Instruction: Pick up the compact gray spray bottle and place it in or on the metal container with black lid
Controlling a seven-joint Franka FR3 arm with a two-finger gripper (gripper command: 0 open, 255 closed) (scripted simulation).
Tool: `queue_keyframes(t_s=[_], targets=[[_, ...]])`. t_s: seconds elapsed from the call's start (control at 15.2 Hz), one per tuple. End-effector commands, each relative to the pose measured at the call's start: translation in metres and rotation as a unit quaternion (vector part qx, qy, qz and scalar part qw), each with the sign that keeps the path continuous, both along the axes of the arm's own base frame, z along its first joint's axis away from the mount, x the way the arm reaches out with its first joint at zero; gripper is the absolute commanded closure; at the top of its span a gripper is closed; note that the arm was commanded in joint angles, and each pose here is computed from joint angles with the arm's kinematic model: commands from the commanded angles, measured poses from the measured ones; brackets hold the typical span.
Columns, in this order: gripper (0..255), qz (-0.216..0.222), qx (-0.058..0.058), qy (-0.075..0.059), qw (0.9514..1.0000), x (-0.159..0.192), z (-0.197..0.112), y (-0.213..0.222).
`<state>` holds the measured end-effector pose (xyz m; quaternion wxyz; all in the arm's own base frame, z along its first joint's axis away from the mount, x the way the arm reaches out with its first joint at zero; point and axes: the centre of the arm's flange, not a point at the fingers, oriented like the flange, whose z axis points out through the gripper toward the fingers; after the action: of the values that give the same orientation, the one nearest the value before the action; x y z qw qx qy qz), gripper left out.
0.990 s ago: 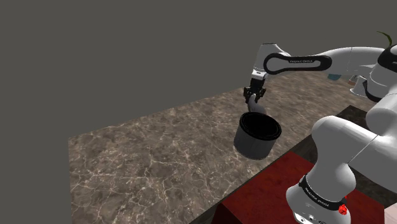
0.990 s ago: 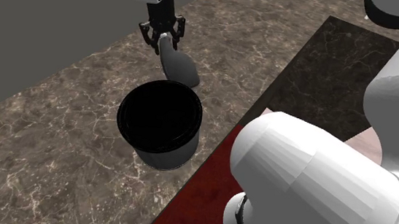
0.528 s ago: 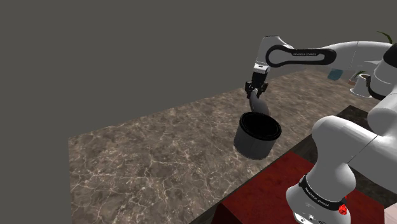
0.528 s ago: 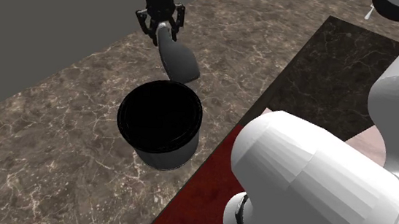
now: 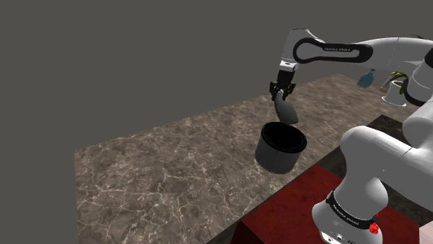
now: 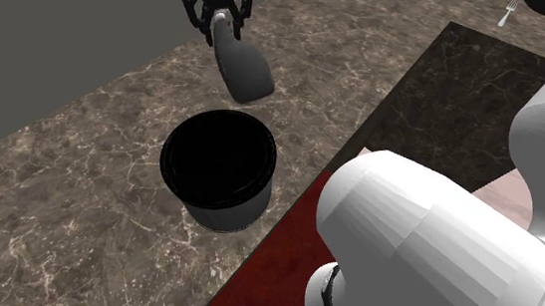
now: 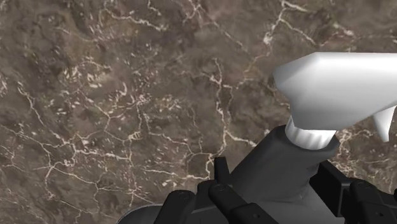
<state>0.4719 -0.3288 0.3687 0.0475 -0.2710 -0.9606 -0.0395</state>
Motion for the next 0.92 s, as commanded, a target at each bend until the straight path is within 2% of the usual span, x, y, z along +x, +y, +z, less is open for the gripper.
queue_keyframes(t_s=[0.0, 0.86], targets=[[255, 0.0, 0.0, 0.0, 1.0, 0.001, 0.011, 0.001], [255, 0.0, 0.0, 0.0, 1.0, 0.001, 0.074, 0.001]])
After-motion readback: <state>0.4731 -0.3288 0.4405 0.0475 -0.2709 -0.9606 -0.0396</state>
